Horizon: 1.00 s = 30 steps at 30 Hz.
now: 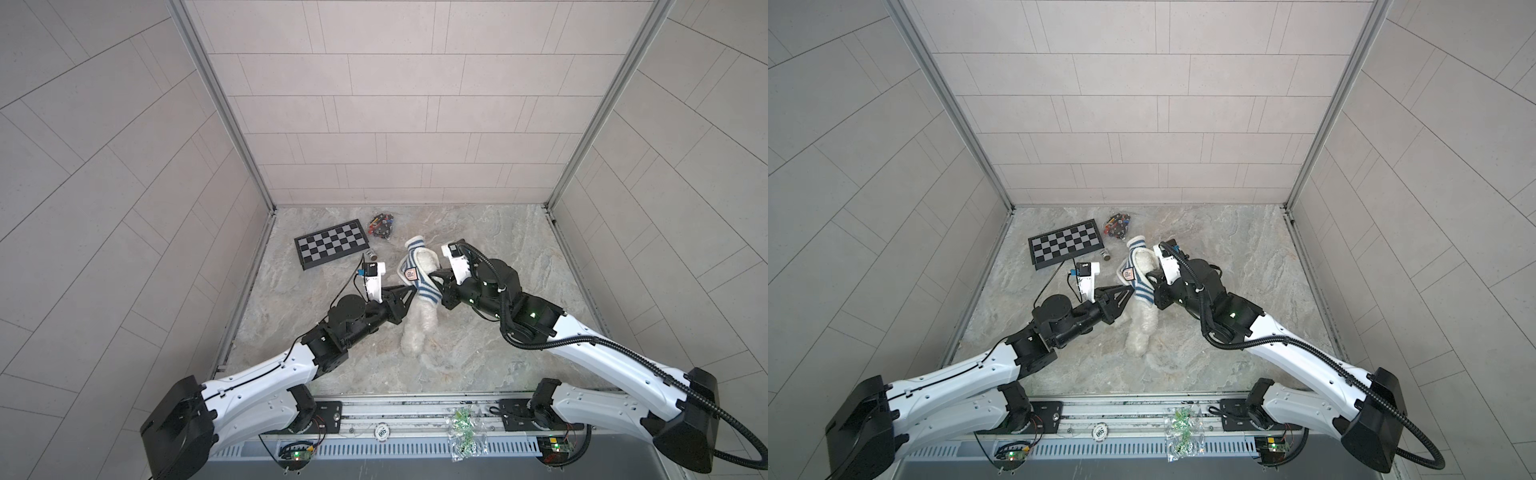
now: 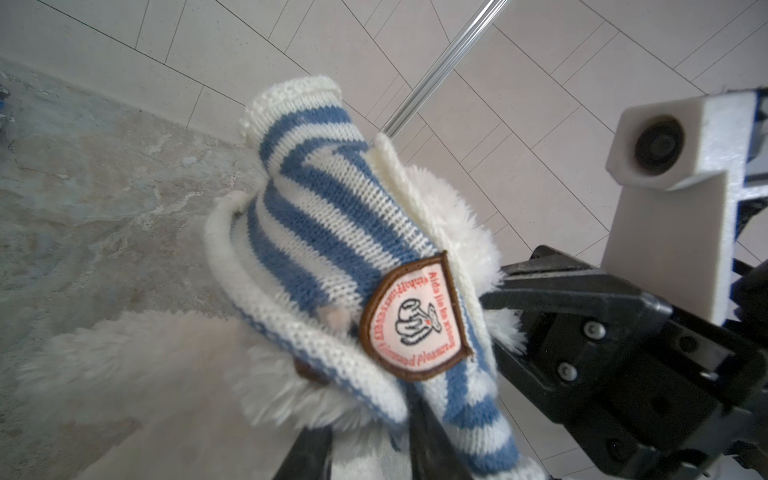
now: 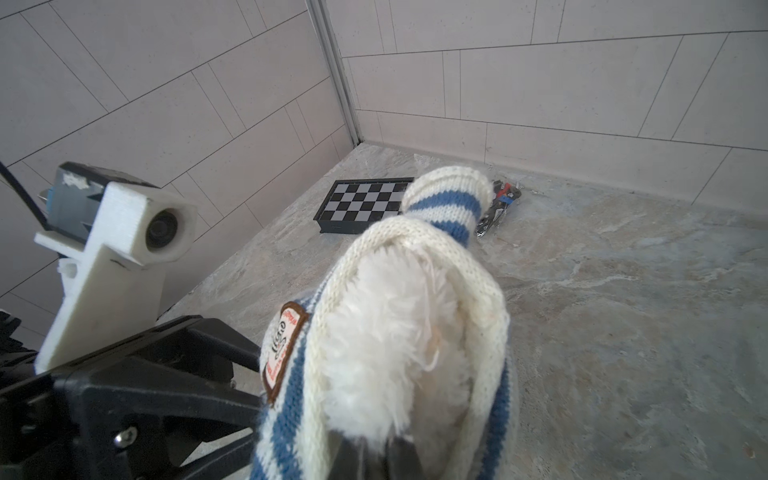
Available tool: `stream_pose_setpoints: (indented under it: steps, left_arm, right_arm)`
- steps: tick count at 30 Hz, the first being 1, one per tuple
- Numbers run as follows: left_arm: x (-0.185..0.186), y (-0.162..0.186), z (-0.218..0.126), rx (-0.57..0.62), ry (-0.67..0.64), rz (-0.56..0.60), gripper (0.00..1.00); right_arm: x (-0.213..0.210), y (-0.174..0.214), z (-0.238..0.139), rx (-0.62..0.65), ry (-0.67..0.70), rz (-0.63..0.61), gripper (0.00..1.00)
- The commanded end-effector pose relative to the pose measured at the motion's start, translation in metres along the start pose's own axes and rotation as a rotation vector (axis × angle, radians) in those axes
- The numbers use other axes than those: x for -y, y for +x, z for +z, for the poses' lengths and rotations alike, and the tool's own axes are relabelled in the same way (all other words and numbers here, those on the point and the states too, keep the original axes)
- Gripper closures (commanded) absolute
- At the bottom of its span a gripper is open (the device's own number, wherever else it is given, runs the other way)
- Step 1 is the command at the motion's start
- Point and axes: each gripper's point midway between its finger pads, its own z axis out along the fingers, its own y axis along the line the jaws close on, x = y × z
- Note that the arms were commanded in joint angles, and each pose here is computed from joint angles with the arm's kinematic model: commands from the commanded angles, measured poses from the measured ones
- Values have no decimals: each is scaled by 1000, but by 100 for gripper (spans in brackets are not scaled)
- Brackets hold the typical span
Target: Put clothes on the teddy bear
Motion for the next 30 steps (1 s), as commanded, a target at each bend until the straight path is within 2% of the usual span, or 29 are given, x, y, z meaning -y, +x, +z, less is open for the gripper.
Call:
stream_pose_setpoints:
  steps: [1,5,8,12,18,23,30]
  left_arm:
    - [24,-22,4,54,60,-26,63]
    - [22,-22,9,51,47,-45,63]
    - [19,-22,12,49,27,-59,70]
    - [11,-19,13,42,-15,-66,86]
    - [-1,-2,11,-4,-45,-81,100]
    - [-26,17,2,-24,-108,-91,100]
    - [-45,24,-14,-18,-172,-58,100]
  right_arm:
    - [-4,-6,-4,30,-5,-2,100]
    - [-6,-5,-3,31,-14,-5,100]
    - [-7,-5,-4,38,-15,-6,100]
    - [-6,-4,-6,49,-11,-8,100]
    - [-1,-4,-11,61,18,-20,100]
    - [1,-6,-17,72,26,-37,100]
    - [6,-6,-23,79,42,-36,100]
